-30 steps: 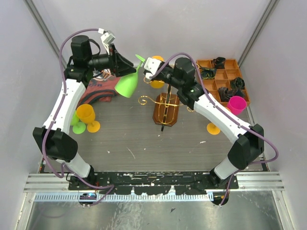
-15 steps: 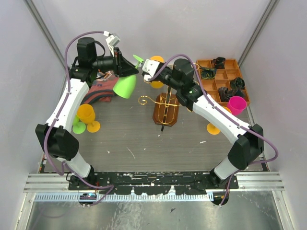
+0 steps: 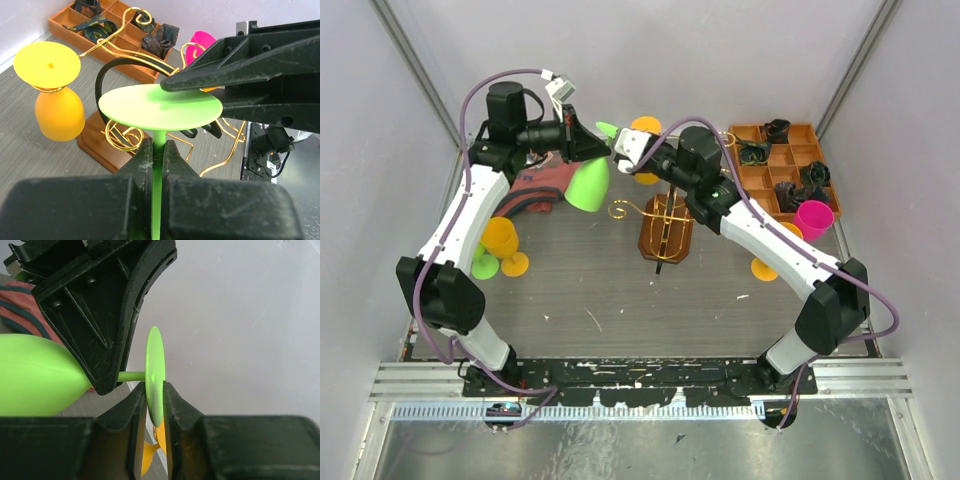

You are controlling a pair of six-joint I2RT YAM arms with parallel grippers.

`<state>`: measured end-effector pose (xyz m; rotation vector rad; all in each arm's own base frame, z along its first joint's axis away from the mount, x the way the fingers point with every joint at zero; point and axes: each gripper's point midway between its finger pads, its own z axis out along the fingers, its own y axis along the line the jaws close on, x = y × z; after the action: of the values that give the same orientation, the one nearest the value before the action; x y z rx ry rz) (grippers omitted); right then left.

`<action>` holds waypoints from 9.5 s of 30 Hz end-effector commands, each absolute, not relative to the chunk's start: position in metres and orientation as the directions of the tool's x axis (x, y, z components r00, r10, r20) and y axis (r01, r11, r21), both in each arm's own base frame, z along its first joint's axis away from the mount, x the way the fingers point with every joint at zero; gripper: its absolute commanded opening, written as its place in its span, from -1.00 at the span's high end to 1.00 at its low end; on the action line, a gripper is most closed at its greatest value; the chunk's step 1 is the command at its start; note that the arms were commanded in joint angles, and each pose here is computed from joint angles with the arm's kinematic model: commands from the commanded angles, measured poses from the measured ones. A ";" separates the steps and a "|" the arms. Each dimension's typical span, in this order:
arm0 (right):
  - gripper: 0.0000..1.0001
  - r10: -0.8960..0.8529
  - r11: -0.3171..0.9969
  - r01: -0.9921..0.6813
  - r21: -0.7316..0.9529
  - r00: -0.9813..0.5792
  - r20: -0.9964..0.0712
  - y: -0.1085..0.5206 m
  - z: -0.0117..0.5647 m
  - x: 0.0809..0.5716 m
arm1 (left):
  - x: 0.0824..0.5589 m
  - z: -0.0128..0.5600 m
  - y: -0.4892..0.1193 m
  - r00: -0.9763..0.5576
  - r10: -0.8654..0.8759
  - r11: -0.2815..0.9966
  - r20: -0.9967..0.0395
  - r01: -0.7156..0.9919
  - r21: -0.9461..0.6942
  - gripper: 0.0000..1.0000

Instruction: Place the wine glass upside down on the wine glass rack

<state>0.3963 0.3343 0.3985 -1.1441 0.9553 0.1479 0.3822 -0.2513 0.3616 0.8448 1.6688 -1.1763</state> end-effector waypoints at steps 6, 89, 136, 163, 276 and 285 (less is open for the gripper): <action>0.25 -0.336 0.573 -0.408 -0.711 0.673 -0.658 0.309 0.457 0.388 | 0.383 0.360 -0.250 -0.337 0.038 0.345 -0.941 0.888 -0.305 1.00; -0.32 -0.439 0.702 -0.291 -0.650 0.542 -0.717 0.216 0.433 0.391 | 0.407 0.304 -0.207 0.352 -0.137 0.861 -0.926 0.505 0.065 1.00; -0.33 -0.444 0.693 -0.305 -0.653 0.534 -0.720 0.218 0.427 0.395 | 0.402 0.277 -0.319 0.173 -0.363 0.563 -0.916 0.824 -0.067 1.00; -0.33 -0.446 0.690 -0.313 -0.653 0.527 -0.724 0.218 0.424 0.394 | 0.403 0.288 -0.263 0.323 -0.292 0.779 -0.900 0.627 -0.028 1.00; 0.99 0.154 0.983 -0.140 0.123 0.242 -0.958 -0.022 0.517 0.426 | 0.430 0.483 -0.187 0.075 -0.188 0.958 -0.979 0.235 -0.166 -0.69; 0.99 0.137 0.854 -0.469 -0.223 0.618 -0.774 0.126 0.579 0.409 | 0.437 0.508 -0.176 -0.009 -0.537 0.823 -0.844 0.211 -0.527 -0.91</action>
<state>0.4399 0.0561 0.5286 -0.1801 1.1433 0.3510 0.4366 -0.1700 0.5122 -0.1379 1.4408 -0.4222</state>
